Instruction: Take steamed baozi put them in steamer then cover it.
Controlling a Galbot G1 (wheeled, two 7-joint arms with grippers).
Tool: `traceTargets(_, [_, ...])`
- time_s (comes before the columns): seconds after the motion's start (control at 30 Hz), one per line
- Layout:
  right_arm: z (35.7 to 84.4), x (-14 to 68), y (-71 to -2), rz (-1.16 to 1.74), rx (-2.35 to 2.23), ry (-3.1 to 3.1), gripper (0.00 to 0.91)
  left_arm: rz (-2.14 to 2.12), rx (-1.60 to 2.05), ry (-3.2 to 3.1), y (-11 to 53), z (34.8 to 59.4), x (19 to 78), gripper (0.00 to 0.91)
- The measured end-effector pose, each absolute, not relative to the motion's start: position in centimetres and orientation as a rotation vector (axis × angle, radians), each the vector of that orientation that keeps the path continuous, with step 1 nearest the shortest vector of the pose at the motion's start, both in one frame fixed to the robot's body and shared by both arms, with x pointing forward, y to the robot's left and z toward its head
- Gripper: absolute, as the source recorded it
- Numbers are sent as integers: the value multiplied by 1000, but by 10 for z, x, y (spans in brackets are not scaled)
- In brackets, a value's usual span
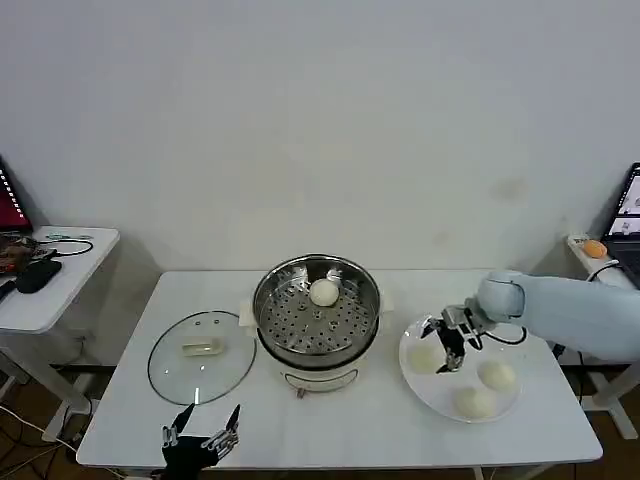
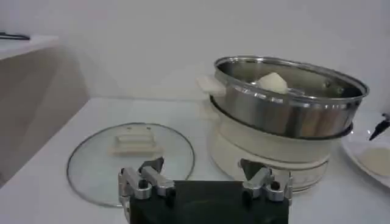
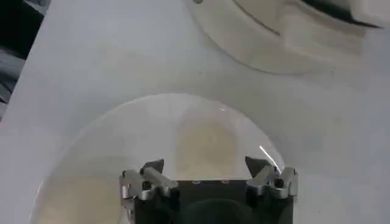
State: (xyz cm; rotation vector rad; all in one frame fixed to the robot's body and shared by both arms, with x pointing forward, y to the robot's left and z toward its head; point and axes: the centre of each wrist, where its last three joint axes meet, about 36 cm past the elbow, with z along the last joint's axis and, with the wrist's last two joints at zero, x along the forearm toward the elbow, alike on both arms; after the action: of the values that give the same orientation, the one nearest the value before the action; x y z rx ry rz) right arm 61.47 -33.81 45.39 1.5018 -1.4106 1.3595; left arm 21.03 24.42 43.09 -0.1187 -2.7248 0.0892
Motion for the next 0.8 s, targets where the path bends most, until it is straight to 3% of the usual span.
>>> traceTargets(0.17, [448, 614, -337, 1351, 1492, -1422, 766, 89, -121, -2725, 244, 431, 210, 907])
traceTargets(0.23, [447, 614, -338, 1349, 1486, -1425, 635, 88, -121, -2724, 244, 431, 210, 907])
traceTargets(0.8, [446, 611, -348, 1337, 1481, -1446, 595, 92, -121, -2721, 243, 431, 209, 907])
